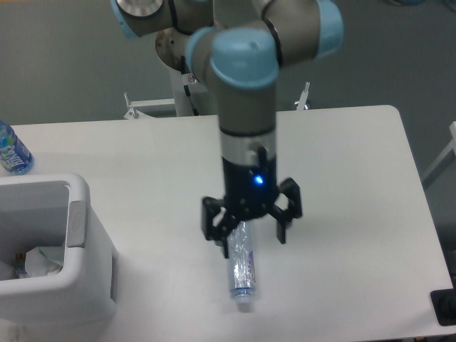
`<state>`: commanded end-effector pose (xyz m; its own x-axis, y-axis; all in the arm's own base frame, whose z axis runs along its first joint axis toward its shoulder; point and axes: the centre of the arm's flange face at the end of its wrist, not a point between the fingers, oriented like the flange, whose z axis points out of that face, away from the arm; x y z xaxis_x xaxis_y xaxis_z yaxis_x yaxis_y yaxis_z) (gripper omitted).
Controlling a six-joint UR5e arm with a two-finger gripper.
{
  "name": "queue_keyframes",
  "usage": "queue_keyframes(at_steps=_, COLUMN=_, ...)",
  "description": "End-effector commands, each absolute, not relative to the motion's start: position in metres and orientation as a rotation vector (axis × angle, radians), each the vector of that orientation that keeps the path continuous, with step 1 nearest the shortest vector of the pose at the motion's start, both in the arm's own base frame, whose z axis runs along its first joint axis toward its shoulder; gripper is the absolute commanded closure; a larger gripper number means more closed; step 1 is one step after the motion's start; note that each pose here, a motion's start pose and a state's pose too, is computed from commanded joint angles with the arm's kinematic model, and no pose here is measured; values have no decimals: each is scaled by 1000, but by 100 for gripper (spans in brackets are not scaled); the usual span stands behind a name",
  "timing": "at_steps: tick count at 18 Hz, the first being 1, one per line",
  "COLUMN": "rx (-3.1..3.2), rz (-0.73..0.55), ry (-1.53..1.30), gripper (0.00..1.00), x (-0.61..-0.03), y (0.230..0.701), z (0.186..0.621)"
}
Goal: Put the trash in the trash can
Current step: 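Move the gripper over the clear water bottle and lower to its cap end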
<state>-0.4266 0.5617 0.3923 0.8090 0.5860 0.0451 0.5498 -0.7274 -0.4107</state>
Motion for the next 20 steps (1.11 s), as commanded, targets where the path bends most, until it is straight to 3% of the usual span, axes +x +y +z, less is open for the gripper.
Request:
queue_keyframes(at_steps=10, rx=-2728, rz=4, ry=-888, gripper=0, x=-450, y=593, z=263)
queue_keyframes(at_steps=20, rx=-2806, rz=-1, ry=-846, gripper=0, x=-430, y=623, z=214)
